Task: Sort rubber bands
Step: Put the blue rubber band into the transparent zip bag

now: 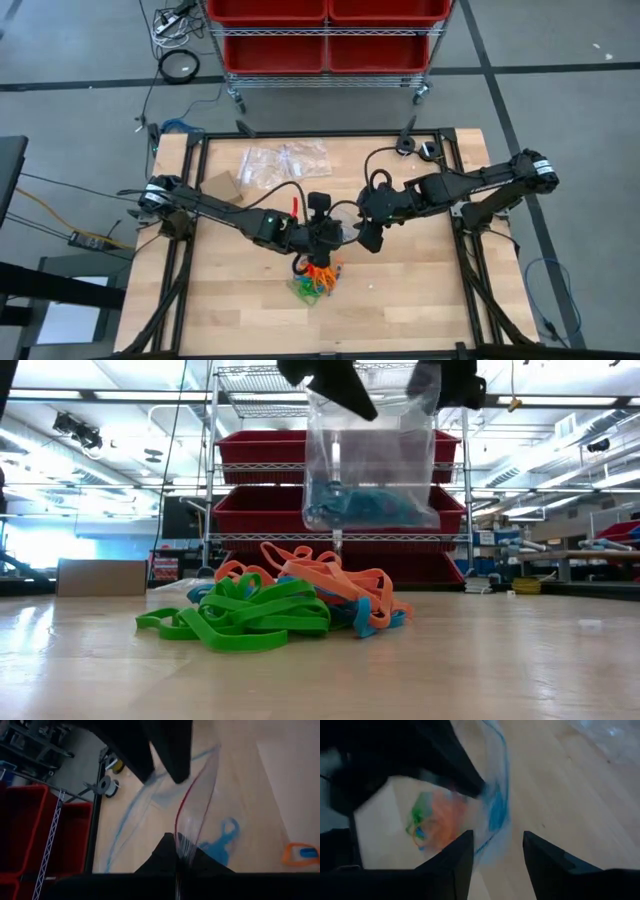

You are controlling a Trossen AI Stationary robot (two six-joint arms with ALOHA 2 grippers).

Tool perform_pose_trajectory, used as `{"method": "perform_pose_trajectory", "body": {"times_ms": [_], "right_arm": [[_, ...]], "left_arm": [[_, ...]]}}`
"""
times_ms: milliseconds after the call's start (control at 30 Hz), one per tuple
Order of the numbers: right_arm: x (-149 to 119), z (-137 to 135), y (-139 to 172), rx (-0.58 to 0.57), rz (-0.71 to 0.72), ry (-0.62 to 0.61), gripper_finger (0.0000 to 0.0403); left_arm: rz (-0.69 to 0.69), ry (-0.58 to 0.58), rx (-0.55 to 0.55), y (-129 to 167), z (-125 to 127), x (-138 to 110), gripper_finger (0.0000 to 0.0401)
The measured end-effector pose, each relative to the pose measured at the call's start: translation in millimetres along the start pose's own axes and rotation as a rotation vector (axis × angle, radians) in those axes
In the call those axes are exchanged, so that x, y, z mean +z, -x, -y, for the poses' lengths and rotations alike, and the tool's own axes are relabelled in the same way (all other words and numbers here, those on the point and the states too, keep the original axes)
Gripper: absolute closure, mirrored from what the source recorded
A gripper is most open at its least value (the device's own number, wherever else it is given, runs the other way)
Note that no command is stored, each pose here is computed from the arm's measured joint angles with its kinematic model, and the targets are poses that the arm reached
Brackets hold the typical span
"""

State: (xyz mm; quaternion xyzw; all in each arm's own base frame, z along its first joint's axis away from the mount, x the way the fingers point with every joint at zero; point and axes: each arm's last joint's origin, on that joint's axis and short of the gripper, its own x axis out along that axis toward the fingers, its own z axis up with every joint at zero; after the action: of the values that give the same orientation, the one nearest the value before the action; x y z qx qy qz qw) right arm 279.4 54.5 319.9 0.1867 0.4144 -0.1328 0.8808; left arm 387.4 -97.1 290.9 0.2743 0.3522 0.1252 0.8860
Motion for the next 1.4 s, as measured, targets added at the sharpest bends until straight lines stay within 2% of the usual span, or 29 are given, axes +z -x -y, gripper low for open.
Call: {"method": "perform_pose_trajectory", "body": {"times_ms": [200, 600, 867, 1167, 1400], "right_arm": [[-4.4, 1.8, -5.7, -0.007, -0.01, 0.006, 0.0249], [0.6, -2.5, -5.5, 0.052, 0.03, 0.03, 0.0308], [0.6, -3.0, -5.4, 0.061, 0.028, 0.074, 0.0395], [2.9, 1.6, -6.3, 0.016, 0.047, 0.066, 0.0402], [8.5, 9.8, -8.0, -0.007, 0.056, 0.047, 0.0402]], "left_arm": [[0.023, -0.018, -0.007, 5.2, 1.4, 5.0, 0.0401], [0.021, -0.02, -0.027, 5.7, 2.2, 4.6, 0.0401], [0.02, -0.022, -0.02, 6.5, 2.9, 4.8, 0.0401], [0.047, -0.076, -0.07, 14.1, 13.7, 7.3, 0.0401], [0.084, -0.102, -0.196, 17.9, 21.6, 8.8, 0.0396]]}}
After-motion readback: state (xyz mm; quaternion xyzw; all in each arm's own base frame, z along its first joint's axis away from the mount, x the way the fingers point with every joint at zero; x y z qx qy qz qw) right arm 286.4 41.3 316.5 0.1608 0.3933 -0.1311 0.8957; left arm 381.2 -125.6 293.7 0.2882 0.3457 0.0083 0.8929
